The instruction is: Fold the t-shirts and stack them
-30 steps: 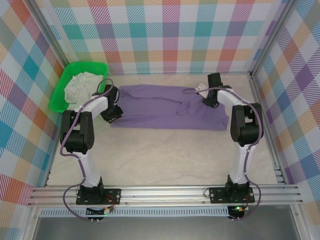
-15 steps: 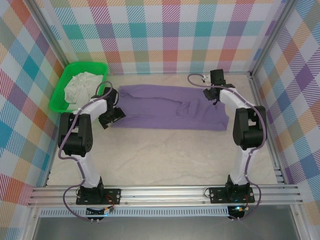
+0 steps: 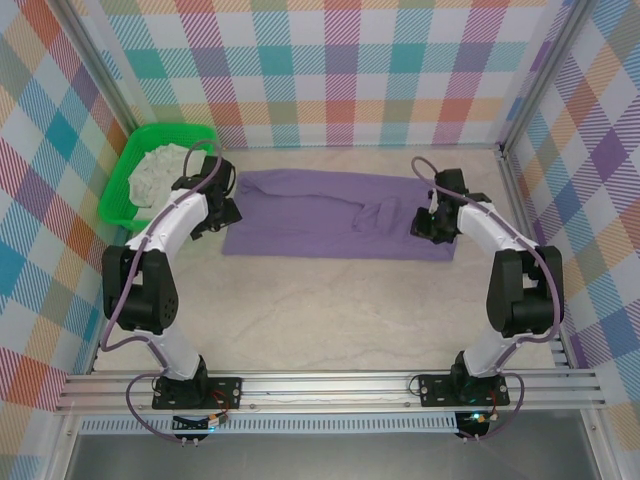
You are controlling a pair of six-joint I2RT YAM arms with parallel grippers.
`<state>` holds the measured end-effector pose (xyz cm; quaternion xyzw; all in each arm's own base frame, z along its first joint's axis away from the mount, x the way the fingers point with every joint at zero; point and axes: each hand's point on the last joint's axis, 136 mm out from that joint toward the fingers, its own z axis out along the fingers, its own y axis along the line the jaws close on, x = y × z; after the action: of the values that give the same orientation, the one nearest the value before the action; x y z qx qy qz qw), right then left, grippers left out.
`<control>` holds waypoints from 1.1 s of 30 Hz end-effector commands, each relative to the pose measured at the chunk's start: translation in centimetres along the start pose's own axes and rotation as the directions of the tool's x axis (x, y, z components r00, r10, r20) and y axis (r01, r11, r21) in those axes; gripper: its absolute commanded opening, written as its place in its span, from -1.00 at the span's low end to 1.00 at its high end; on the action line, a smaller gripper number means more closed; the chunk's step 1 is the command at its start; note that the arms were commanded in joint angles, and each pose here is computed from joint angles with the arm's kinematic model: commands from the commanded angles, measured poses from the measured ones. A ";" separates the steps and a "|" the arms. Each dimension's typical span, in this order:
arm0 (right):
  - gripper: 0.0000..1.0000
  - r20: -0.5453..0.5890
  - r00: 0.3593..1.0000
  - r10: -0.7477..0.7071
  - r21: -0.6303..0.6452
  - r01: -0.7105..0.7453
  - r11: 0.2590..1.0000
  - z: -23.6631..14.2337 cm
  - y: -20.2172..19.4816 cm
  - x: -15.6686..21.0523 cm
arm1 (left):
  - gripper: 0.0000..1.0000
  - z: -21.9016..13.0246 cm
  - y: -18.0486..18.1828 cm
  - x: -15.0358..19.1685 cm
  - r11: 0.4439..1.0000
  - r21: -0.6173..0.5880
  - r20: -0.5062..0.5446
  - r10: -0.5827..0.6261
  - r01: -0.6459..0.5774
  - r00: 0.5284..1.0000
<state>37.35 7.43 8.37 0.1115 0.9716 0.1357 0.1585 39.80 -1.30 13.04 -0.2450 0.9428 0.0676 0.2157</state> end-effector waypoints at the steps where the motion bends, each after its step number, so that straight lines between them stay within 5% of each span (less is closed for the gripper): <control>1: -0.55 -0.071 0.994 0.089 -0.065 -0.093 0.994 0.8 0.9 1.7 | 0.27 -0.1 -1.1 1.6 0.998 0.042 -0.031 0.057 -0.056 0.998; 5: -0.70 -0.110 0.987 0.117 -0.043 -0.123 0.992 2.6 0.0 2.9 | -0.36 2.5 -3.2 3.4 0.994 0.080 -0.105 0.082 -0.073 0.991; 9: -0.83 -0.119 0.986 0.119 0.017 -0.118 0.993 4.1 -1.3 3.1 | -0.53 5.5 -4.9 4.2 0.993 0.090 -0.150 0.095 -0.083 0.984; 14: -1.00 -0.143 0.984 0.107 0.074 -0.097 0.993 5.9 -2.3 2.7 | -0.54 8.3 -5.5 4.6 0.993 0.063 -0.171 0.107 -0.097 0.979; 23: -1.00 -0.182 0.979 0.091 0.118 -0.070 0.991 6.9 -3.7 2.9 | -0.53 10.9 -4.7 8.9 0.989 0.026 -0.263 0.150 -0.149 0.953; 33: -1.00 -0.180 0.982 0.058 0.127 -0.035 0.991 5.8 -5.5 -0.1 | -0.53 8.1 -3.2 15.9 0.963 0.001 -0.351 0.253 -0.269 0.902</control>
<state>38.63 4.92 2.04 0.1433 0.9804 0.1108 0.0774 38.37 -8.56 1.94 -0.1499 0.9770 0.0602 0.1394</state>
